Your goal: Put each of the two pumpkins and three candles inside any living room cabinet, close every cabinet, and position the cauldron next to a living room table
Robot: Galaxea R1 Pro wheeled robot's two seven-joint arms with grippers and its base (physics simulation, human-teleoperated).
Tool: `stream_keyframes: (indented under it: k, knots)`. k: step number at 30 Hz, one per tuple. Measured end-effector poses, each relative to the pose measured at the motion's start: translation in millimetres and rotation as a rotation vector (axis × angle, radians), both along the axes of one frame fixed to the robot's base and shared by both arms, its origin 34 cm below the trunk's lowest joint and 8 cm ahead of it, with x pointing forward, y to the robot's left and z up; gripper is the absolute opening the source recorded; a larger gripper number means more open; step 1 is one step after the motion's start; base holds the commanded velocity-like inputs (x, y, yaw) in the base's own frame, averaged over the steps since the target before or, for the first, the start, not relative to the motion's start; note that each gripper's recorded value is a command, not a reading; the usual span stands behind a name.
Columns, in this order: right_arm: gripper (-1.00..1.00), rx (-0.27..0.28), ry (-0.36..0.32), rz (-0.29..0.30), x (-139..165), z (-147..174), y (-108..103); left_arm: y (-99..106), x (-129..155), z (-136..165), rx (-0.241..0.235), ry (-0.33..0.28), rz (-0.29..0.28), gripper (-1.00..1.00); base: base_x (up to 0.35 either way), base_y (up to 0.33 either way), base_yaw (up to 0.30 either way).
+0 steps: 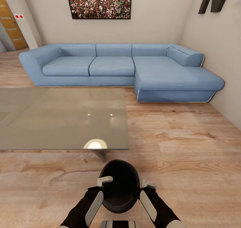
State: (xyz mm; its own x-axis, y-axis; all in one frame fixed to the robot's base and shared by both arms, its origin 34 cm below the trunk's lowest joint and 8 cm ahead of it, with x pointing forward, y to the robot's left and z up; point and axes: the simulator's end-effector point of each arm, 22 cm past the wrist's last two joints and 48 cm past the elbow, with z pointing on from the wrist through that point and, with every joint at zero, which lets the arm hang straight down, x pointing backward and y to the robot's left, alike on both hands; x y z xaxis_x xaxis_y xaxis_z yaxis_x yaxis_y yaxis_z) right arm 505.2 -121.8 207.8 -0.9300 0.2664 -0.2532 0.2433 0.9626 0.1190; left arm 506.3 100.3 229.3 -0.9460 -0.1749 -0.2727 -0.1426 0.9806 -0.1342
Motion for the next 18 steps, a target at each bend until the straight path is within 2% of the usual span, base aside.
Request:
stream_keyframes:
  k: [18]
  knots:
    - [-1.0, 0.0, 0.004, 0.0, -1.3, -2.0, 0.0, 0.0, -1.0, -1.9, 0.0, 0.004, -0.001, -1.0, 0.006, 0.0, 0.0]
